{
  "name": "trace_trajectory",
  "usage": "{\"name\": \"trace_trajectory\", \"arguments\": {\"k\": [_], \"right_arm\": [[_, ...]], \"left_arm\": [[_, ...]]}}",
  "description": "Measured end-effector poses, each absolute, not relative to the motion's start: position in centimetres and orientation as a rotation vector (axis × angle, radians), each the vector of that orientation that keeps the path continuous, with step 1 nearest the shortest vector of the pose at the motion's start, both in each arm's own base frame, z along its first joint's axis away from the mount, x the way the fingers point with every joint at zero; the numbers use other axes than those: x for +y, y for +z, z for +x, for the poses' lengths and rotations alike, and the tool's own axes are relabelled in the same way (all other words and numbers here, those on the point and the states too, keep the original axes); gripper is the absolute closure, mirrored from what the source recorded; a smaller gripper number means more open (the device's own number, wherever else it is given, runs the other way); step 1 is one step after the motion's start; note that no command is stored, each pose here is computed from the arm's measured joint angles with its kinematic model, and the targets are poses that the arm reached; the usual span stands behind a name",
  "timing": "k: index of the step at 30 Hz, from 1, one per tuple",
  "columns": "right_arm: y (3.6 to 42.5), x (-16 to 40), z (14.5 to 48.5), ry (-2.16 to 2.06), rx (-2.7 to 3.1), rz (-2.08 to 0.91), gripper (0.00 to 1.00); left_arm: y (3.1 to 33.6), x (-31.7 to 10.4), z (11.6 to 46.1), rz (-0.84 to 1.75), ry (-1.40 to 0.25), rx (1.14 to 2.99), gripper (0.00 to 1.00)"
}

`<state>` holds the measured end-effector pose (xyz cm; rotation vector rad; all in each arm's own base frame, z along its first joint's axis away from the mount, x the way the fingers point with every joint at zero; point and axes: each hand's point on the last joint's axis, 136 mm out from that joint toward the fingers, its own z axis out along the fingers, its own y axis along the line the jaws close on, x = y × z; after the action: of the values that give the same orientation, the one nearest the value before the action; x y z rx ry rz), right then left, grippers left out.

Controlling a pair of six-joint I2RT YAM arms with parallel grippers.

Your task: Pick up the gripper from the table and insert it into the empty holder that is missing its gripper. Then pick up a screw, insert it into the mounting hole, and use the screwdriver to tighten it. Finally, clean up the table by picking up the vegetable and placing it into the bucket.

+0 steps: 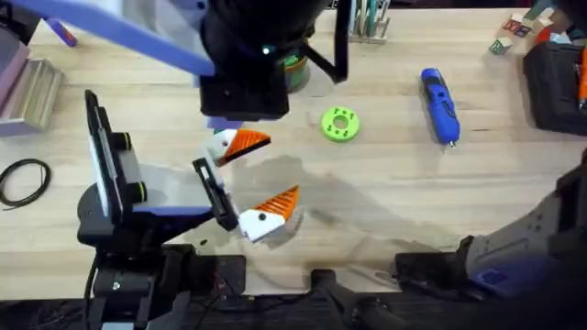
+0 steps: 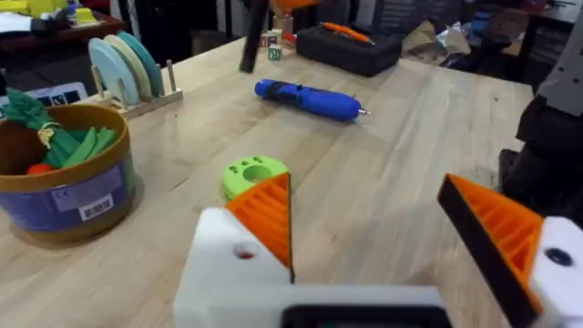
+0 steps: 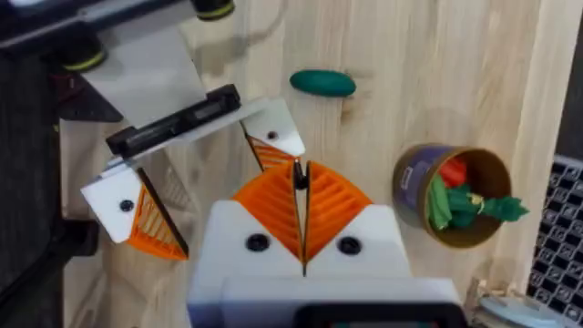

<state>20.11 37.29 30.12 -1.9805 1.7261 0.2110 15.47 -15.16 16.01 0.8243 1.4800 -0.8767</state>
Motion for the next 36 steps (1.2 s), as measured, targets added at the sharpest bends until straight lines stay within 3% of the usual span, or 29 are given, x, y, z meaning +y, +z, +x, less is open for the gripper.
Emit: {"name": "trace_trajectory", "arguments": {"k": [18, 36], "right_arm": [[26.4, 39.2, 20.4, 0.169, 1.667, -2.132, 0.995], [25.9, 38.3, 20.0, 0.16, 1.694, -2.168, 0.995]], "left_arm": [[16.0, -15.2, 15.5, 0.824, -0.877, 1.48, 0.015], [16.0, -15.2, 15.5, 0.824, -0.877, 1.48, 0.015]]}}
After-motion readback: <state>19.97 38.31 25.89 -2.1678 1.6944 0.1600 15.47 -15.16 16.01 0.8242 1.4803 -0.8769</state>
